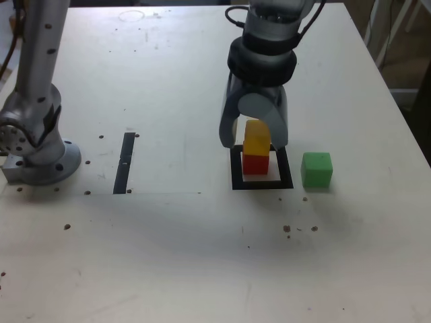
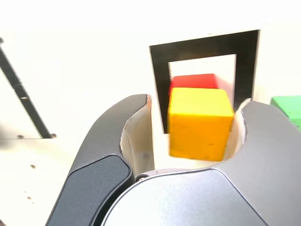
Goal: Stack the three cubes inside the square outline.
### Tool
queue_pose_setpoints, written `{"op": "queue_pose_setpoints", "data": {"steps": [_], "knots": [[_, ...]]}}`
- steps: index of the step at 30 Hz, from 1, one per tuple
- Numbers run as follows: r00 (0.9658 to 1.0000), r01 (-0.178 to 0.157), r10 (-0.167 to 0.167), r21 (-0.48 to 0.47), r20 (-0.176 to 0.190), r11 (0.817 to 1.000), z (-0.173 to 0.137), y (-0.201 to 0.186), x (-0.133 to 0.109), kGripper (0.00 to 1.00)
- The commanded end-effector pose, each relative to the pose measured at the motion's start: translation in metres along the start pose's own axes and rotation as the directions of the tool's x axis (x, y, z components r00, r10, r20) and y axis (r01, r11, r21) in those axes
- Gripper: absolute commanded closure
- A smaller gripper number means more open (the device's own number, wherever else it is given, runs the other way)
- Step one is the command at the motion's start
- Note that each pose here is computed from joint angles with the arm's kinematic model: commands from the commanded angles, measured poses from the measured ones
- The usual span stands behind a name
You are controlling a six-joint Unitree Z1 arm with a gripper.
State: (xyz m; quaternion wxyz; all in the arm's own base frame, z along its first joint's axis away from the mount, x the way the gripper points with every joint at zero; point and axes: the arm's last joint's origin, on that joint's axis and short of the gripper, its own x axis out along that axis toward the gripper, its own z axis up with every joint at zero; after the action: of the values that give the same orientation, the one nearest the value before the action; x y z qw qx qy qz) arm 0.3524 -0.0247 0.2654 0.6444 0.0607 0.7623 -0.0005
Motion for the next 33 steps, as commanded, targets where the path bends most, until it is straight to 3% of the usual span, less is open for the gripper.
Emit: {"op": "queue_pose_setpoints", "data": {"steps": [1, 10, 16, 22, 28, 33], "knots": [[0.9999, -0.012, 0.012, -0.008, 0.007, 1.0, -0.007, 0.002, -0.01, 0.01], [0.996, -0.086, 0.083, 0.081, 0.031, 0.993, -0.018, -0.004, -0.056, 0.0], [0.9895, -0.13, 0.119, 0.156, 0.082, 0.979, -0.001, -0.021, -0.071, 0.0], [0.9878, -0.134, 0.116, 0.181, 0.104, 0.974, 0.016, -0.035, -0.071, 0.0], [0.9895, -0.138, 0.125, 0.2, 0.072, 0.97, 0.043, -0.052, -0.054, 0.0], [0.9886, -0.145, 0.133, 0.2, 0.069, 0.969, 0.055, -0.054, -0.047, 0.0]]}}
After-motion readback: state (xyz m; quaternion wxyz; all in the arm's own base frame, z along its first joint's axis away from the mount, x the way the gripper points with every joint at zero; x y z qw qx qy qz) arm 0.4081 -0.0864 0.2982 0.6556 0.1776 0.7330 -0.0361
